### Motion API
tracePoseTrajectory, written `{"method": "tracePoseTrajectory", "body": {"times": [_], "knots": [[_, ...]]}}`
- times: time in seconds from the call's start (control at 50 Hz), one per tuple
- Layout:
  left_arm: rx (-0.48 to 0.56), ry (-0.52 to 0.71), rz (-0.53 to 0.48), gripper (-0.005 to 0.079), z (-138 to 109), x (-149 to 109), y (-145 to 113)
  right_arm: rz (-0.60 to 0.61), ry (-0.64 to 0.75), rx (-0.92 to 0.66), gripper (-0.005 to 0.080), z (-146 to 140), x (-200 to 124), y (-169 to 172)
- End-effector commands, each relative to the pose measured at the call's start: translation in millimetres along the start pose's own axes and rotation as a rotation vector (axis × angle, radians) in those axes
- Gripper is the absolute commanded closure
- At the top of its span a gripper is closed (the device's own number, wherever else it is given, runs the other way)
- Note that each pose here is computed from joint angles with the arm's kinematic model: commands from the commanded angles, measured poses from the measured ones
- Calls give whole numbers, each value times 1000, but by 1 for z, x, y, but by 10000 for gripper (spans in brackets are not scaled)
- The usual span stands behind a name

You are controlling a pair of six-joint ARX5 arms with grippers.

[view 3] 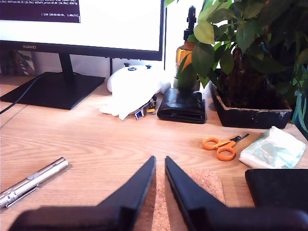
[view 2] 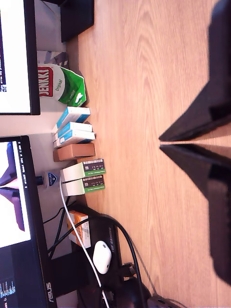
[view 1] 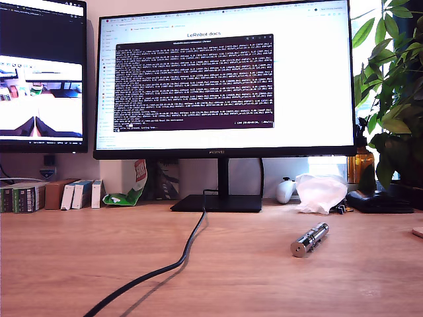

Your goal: Pick the metallic laser pointer with your right arm, pass it to your left arm, then place it down to the left side of the table

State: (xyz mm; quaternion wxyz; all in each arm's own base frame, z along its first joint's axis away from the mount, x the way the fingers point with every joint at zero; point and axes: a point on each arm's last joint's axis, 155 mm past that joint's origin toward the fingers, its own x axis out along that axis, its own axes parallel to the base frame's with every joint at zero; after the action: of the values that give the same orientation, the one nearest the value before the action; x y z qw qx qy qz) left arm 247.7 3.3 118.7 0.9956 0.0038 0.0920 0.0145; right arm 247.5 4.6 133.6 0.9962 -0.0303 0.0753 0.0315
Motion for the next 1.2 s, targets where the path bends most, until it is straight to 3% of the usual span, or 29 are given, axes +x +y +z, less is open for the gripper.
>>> {"method": "tracePoseTrajectory", "body": {"times": [0.0,0.74,0.9,1.0,1.18], "knots": [[-7,35,21,757,-16,2,5,-7,13,6,699,-10,2,-1],[-33,35,8,757,-16,2,2,-4,13,10,699,-10,2,-1],[-126,30,-71,757,-13,2,-12,73,2,107,699,-6,2,13],[-225,18,-130,757,-8,1,-23,150,11,343,699,-4,0,27],[-345,-82,-316,757,27,-8,-53,311,-25,541,704,20,-7,52]]}}
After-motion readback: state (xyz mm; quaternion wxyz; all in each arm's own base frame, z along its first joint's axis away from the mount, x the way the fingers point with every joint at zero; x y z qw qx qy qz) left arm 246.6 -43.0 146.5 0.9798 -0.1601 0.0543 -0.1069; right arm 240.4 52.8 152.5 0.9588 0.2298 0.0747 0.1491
